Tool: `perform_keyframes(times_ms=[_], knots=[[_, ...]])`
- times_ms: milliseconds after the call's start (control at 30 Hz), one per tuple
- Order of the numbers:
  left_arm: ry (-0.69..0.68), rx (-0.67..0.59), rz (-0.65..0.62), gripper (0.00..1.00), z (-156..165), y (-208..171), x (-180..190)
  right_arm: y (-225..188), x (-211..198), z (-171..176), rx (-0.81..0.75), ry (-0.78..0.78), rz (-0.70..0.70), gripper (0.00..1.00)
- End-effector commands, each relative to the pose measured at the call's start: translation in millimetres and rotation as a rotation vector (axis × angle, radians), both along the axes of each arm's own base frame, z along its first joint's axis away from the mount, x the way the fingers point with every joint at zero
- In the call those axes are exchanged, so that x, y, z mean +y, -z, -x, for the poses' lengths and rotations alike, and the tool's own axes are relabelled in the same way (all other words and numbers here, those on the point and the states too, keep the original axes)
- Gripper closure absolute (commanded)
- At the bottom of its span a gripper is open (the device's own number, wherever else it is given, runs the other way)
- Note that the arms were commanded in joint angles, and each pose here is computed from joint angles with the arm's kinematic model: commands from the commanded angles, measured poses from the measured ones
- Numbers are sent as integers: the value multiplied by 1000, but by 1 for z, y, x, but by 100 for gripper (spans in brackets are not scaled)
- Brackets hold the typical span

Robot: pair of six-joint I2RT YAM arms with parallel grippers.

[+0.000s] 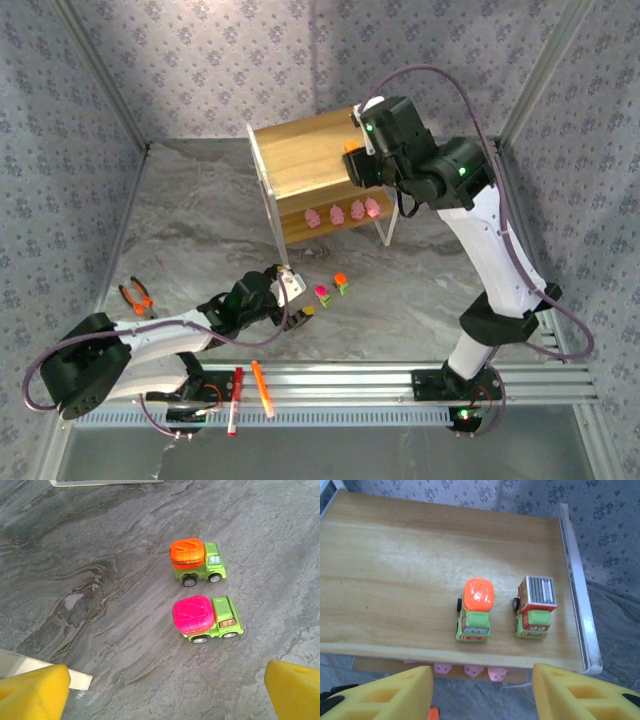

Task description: Place and organize the plastic toys onto the shelf

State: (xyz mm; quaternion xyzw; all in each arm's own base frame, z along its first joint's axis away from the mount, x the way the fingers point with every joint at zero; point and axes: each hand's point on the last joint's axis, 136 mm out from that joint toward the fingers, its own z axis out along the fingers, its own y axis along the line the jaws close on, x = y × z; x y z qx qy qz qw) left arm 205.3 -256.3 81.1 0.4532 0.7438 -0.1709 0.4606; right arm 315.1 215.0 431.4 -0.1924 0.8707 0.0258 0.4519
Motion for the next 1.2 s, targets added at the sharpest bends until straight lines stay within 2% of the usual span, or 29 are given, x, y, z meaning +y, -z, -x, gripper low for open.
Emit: perform_keyframes(times_ms=[0, 833, 1167], knots=[[16, -15, 15, 0, -2, -6, -4, -3, -8, 11, -24, 38, -19, 43], [53, 17, -8, 0, 4, -1, -8, 113, -20, 75, 119, 46, -83, 34], [55, 23, -11, 0, 4, -1, -8, 162, -11, 84, 185, 35, -78, 25]])
